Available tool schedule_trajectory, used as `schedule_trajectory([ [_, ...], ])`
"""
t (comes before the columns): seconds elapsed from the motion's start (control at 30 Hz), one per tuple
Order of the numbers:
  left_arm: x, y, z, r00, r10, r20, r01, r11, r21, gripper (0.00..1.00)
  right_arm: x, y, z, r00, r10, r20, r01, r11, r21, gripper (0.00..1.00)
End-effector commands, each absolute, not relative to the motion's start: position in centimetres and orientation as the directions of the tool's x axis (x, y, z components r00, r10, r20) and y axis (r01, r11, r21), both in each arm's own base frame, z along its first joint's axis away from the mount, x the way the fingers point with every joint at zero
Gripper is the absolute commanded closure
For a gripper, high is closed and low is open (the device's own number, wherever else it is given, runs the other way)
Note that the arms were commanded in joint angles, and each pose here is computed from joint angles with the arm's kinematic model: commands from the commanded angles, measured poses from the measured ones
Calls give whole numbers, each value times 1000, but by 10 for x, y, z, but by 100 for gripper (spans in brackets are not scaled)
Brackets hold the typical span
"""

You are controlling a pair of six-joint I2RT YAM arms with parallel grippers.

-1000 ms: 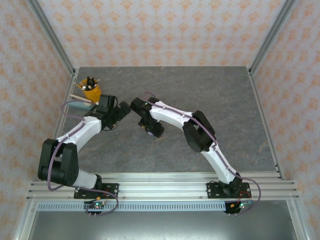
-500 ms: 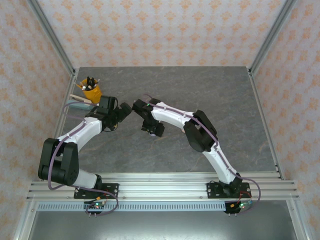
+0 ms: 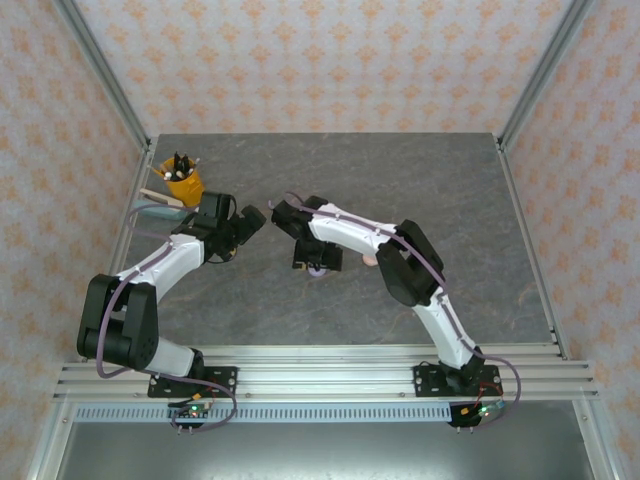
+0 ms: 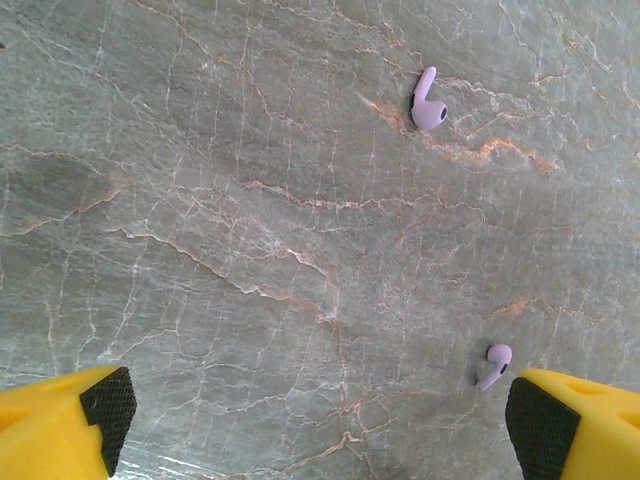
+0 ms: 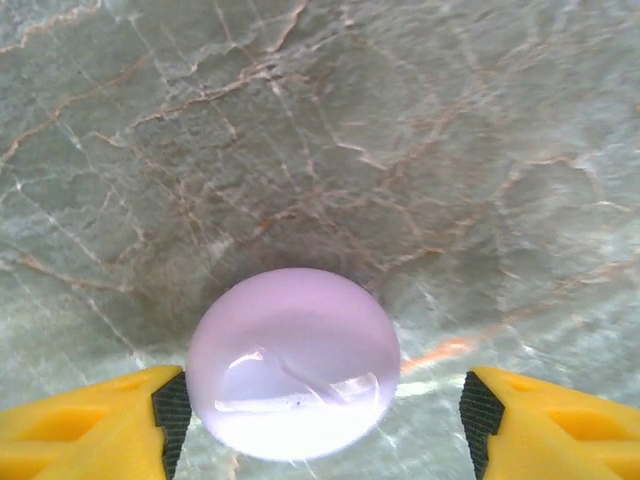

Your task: Insert the wireless bluetooth earbuds into the charging case

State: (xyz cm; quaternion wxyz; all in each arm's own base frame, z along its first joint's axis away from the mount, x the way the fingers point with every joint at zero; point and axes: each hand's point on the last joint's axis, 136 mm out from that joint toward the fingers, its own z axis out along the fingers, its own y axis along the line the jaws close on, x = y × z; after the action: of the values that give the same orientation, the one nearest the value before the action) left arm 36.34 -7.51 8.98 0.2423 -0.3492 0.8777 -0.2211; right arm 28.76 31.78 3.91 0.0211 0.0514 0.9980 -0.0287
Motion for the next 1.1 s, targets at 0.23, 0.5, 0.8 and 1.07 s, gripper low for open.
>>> schedule_trajectory([
  [0.23,369,-72,87,-609,-754,-248,-537,621,-571,2,299,308,72,-879,474,-54,468,878,97,23],
  [0.5,374,-76,85,-618,-752,-232,-537,618,-573,2,309,325,72,-745,667,-9,656,736,167,20],
  [0.8,378,-78,82,-613,-759,-220,-541,605,-584,2,303,324,60,-741,671,-4,668,739,88,19],
  [1.07,379,-79,81,-612,-762,-214,-540,599,-591,2,296,326,48,-749,663,10,662,747,57,19],
])
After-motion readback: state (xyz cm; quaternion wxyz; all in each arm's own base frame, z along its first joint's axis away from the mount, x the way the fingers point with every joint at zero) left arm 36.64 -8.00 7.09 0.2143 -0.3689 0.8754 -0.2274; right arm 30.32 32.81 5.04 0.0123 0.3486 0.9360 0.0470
